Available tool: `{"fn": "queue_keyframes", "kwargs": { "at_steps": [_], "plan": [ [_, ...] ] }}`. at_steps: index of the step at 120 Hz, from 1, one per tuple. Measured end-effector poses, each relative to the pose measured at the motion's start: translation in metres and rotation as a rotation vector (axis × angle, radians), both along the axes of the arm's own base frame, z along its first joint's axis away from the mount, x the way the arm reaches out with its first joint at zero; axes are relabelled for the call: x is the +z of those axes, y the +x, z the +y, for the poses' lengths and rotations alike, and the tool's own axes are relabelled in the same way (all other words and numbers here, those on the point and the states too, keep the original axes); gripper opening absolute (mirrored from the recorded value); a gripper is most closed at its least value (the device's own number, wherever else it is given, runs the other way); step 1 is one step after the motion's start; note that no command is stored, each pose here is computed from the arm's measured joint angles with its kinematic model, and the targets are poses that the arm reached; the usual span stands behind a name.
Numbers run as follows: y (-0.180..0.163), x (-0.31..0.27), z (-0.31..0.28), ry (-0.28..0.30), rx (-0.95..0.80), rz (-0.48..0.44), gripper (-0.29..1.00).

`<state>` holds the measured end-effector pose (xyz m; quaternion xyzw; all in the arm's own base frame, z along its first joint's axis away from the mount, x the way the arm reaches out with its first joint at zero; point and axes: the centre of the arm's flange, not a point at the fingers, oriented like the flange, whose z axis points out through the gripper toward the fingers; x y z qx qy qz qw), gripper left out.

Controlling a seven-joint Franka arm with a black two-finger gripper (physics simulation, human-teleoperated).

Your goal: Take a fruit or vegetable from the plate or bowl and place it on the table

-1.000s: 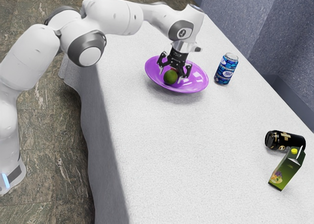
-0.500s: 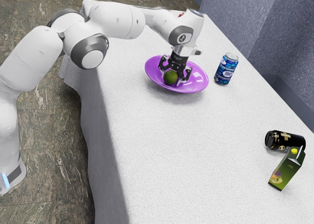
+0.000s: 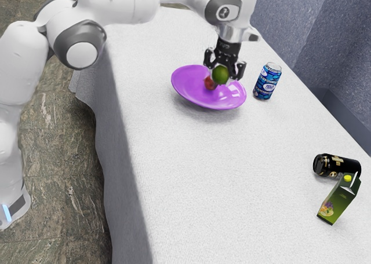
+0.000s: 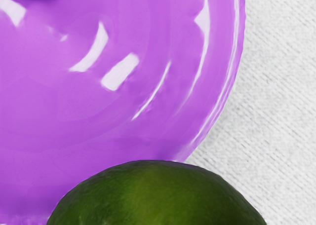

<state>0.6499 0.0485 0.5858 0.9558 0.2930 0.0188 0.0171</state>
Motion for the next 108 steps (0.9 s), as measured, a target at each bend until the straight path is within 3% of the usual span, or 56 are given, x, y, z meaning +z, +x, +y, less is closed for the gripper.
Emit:
{"fn": "queue_keyframes", "kwargs": {
  "at_steps": [9,21,26,37,53,78,108],
  "plan": [
    [0.000,-0.003,-0.082,0.003,-0.119,0.013,0.30],
    [0.017,-0.015,-0.115,0.020,-0.154,0.016,0.29],
    [0.024,-0.021,-0.120,0.025,-0.156,0.016,0.29],
    [0.029,-0.025,-0.126,0.008,-0.153,0.012,0.50],
    [0.031,-0.027,-0.128,-0.013,-0.144,0.003,0.62],
    [0.030,-0.022,-0.138,-0.003,-0.213,-0.020,0.68],
    [0.036,-0.031,-0.149,-0.093,-0.302,-0.048,0.70]
  ]
}}
